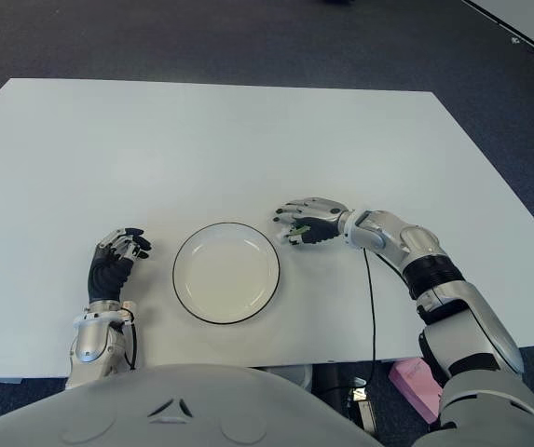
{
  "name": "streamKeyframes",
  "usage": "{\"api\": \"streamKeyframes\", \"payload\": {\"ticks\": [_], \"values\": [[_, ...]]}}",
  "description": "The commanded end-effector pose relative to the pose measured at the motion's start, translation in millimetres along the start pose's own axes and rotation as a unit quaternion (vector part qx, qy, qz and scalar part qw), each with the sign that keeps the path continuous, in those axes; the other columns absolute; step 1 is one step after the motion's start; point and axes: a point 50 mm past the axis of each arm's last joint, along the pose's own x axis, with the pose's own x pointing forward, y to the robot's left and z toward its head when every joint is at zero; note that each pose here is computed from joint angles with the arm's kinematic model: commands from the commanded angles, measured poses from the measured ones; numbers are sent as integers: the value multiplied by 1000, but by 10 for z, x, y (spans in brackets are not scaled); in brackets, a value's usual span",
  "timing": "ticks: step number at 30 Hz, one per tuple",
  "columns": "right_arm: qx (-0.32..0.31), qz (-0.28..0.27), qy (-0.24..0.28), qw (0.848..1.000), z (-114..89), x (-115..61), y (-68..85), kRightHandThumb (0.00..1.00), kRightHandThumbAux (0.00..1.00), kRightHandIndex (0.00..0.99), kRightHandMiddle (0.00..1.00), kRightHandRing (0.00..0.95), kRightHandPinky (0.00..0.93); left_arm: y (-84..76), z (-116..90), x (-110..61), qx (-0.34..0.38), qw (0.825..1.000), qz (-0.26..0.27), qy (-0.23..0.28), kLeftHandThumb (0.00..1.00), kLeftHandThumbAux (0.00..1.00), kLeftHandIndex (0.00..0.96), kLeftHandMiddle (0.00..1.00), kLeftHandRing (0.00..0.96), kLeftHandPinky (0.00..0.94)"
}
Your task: Put the toothpaste on the table into the plate.
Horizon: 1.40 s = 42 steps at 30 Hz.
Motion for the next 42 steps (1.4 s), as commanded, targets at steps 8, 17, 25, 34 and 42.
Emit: {"api": "streamKeyframes", "payload": {"ticks": [8, 17, 25, 34, 42], "values": [[61, 24, 17, 998, 57, 94, 292, 624, 77, 0, 0, 0, 0, 77, -32, -71, 4, 1000, -2, 6, 702, 720, 431, 560, 548, 527], [108, -18, 46, 993, 102, 108, 462, 627, 75, 0, 0, 0, 0, 121, -23, -118, 9, 1000, -3, 2, 702, 720, 432, 567, 552, 527], [147, -53, 80, 984, 168, 144, 683, 587, 102, 0, 0, 0, 0, 154, -21, -154, 7, 1000, -1, 5, 703, 720, 433, 573, 555, 529], [181, -119, 82, 973, 298, 111, 699, 539, 119, 0, 0, 0, 0, 201, -9, -185, 5, 1000, -2, 5, 701, 720, 432, 573, 553, 527], [201, -147, 96, 964, 347, 86, 760, 531, 133, 0, 0, 0, 0, 217, 10, -202, 10, 1000, 3, 13, 701, 720, 432, 559, 535, 510]]}}
